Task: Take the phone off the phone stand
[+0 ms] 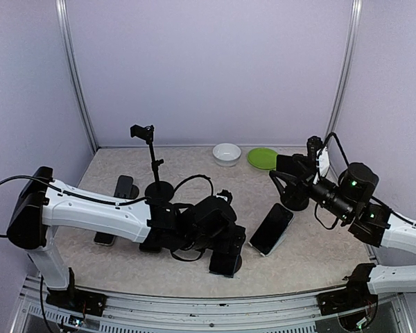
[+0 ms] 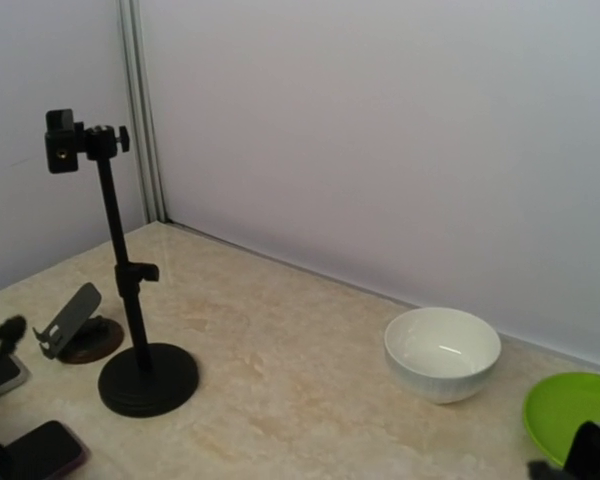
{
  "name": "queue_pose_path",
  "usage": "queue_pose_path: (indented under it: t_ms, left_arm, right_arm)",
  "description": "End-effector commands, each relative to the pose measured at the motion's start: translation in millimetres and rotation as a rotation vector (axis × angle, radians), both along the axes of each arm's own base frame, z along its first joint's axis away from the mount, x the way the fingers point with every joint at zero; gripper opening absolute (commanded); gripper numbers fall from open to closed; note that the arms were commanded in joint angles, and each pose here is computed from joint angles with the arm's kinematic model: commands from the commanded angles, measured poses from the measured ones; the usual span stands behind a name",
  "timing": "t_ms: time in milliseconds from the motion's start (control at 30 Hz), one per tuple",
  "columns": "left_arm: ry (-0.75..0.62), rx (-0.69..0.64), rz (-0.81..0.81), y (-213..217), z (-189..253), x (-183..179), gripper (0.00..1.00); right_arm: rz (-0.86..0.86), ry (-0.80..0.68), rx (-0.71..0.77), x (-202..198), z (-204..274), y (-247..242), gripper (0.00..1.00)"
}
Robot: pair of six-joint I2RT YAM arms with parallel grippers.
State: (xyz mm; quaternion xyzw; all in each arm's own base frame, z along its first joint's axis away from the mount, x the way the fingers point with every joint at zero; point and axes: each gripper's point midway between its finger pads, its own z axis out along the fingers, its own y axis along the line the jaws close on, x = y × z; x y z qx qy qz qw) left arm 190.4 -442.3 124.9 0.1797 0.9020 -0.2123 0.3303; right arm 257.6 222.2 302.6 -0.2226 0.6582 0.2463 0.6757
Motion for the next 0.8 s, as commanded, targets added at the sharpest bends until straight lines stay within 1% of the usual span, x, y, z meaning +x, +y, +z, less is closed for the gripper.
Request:
queue_pose_path:
  t_ms: [0,133,267,533,767]
  left_arm:
    - [0.005,0.024,0.042,-4.3,-5.0,4.2,0.99]
    - [0.014,0.073,0.049,-9.5,-15.4,8.5,0.99]
    - [0.018,0.089,0.047,-13.7,-21.6,9.4,0.99]
    - [0.043,0.139,0.105,-4.1,-36.5,21.0,0.98]
    - [0.053,0.127,0.102,-8.0,-39.0,23.0,0.93]
  right_arm:
    - [-0.02,-0.013,0.018,1.9,2.6,-5.4,1.0]
    - [-0.01,-0.021,0.021,1.4,4.6,-3.6,1.0]
    - [-0.01,-0.022,0.02,1.7,4.8,-3.3,1.0]
    - [-0.009,-0.017,0.029,1.1,5.0,-3.8,1.0]
    - [-0.009,-0.017,0.031,0.9,3.8,-4.0,1.0]
